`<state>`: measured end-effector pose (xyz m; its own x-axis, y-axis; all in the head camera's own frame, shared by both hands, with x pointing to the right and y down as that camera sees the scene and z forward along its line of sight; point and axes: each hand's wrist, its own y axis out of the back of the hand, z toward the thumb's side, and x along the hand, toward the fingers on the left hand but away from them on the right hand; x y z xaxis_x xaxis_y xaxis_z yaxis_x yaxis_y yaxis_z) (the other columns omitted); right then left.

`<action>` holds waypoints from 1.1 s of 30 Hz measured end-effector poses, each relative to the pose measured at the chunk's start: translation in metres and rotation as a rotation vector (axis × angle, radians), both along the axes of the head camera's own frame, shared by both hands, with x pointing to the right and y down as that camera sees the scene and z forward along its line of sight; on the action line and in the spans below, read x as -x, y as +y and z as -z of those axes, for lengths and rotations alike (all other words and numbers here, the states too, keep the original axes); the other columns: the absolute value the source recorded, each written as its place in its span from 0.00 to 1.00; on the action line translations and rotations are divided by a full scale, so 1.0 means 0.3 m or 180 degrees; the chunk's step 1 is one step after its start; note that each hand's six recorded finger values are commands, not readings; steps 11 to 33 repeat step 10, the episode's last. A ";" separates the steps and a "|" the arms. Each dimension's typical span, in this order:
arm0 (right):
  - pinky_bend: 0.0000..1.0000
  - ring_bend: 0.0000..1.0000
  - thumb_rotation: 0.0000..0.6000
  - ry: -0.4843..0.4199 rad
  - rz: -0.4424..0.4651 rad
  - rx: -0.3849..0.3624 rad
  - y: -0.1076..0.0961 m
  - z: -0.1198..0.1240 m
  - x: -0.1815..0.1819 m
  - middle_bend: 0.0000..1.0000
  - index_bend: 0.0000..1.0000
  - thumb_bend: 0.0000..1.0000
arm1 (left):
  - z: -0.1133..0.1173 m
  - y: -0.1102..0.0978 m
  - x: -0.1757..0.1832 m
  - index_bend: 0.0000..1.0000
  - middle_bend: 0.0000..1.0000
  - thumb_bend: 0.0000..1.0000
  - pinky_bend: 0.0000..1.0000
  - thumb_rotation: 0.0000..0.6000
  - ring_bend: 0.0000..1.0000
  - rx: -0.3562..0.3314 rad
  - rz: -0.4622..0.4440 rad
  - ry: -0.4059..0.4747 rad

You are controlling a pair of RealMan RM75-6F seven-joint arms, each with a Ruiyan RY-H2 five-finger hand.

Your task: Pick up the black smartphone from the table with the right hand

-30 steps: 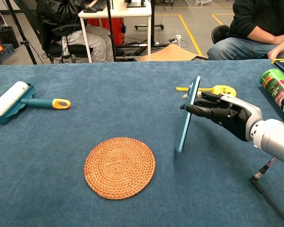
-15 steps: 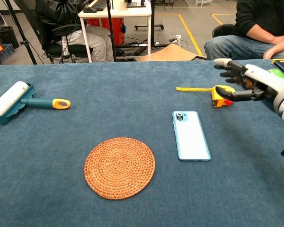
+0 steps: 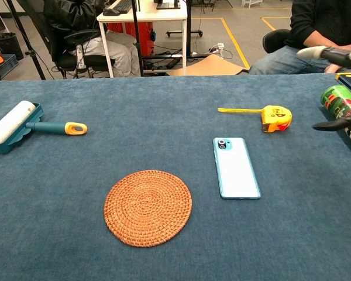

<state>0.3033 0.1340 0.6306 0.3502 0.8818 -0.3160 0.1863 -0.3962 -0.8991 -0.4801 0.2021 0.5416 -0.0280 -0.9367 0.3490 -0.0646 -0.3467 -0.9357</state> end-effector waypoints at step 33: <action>0.00 0.00 1.00 0.1013 -0.0303 -0.0364 0.197 0.252 -0.214 0.00 0.00 0.00 | 0.012 -0.001 -0.018 0.00 0.00 0.00 0.00 1.00 0.00 -0.0153 -0.0091 0.0023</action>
